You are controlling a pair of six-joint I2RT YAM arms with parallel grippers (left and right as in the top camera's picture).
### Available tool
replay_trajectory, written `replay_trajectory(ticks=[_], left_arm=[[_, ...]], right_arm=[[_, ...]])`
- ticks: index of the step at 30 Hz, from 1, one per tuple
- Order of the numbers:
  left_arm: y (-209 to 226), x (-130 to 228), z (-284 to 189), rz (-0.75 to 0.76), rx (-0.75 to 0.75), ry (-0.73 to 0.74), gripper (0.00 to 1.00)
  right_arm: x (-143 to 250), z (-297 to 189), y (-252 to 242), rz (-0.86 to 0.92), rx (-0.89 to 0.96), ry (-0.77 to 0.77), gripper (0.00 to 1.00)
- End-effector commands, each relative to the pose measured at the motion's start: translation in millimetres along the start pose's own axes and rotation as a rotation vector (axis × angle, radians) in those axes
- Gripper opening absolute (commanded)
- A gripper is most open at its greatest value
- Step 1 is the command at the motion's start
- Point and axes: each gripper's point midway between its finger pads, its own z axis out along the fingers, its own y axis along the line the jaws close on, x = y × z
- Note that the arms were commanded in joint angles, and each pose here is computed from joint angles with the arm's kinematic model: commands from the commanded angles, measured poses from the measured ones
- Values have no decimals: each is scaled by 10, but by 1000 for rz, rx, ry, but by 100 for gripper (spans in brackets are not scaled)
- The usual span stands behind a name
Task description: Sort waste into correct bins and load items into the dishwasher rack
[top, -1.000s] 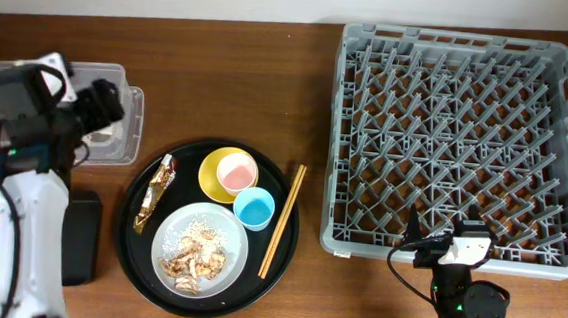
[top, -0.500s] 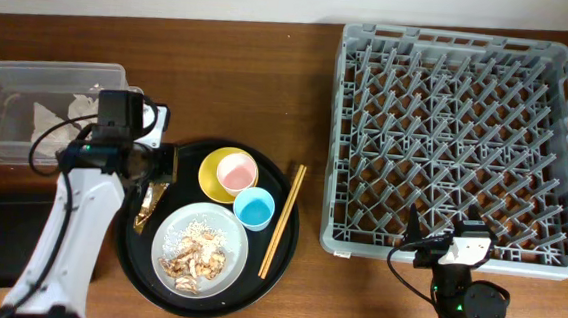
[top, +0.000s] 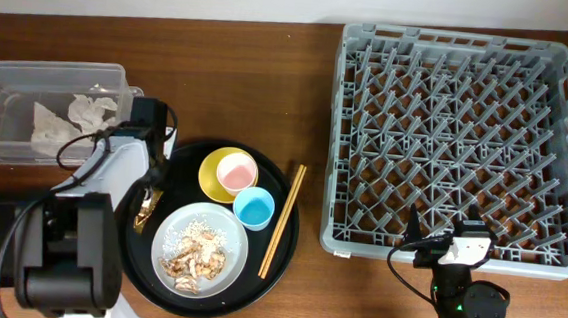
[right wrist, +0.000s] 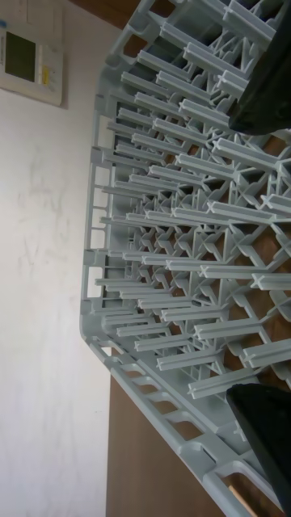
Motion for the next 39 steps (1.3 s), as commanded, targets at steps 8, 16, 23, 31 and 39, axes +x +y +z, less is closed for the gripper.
replay_trajectory(ticks=[8,16,23,31,39], left_arm=[[-25,-405,-438,-74,56,-106,0],[915,-1683,-1953,-333,-19,-821,0],[2122,-1565,-1703,-666,-122,-877,63],[1685,-1676,-2019,-733,446,-924,99],[1492,-1279,-3428,-547,567,-1171,93]], right_arm=[[36,2,-35,1,18,7,98],[36,2,-36,1,18,7,98],[36,2,-35,1,18,7,98],[36,2,-35,1,18,7,98],[36,2,-36,1,18,7,98]])
